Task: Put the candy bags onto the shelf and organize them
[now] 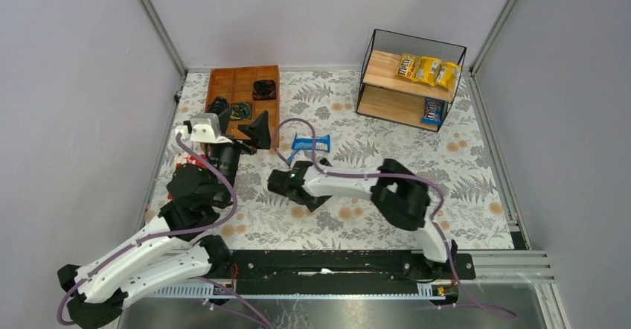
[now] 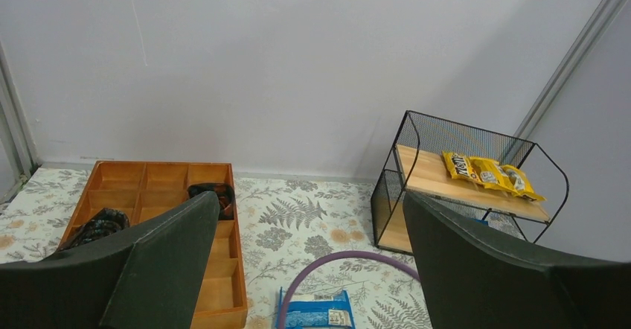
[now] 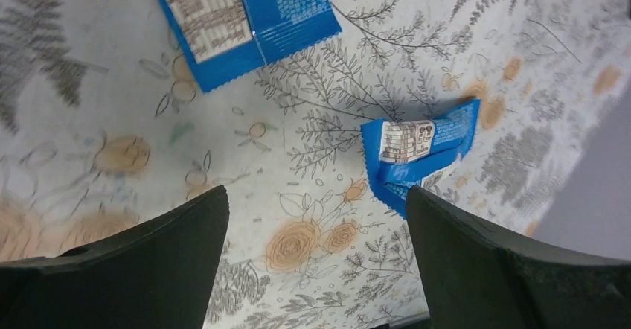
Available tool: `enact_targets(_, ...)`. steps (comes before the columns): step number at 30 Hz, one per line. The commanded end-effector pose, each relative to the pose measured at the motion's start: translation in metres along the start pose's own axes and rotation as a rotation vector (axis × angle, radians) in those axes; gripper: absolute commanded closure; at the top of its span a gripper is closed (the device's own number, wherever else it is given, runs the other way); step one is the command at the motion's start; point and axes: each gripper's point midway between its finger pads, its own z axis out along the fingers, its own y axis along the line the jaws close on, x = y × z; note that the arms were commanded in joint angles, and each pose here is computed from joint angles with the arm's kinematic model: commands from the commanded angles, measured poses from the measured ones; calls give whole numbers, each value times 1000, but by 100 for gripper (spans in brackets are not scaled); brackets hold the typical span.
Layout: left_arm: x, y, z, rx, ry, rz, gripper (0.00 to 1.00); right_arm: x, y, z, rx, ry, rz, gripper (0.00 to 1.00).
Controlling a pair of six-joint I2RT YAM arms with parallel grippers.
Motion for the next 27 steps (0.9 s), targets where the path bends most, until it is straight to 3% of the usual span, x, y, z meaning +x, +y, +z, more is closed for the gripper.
enact_targets(1, -26, 9, -5, -27, -64, -54, 1, 2, -40, 1, 295, 30, -7, 7)
enact_targets(20, -31, 15, -11, -31, -82, -75, 1, 5, -40, 35, 405, 108, -83, 35)
enact_targets(27, -32, 15, -12, -29, -84, -77, 1, 4, -38, 44, 405, 134, -83, 38)
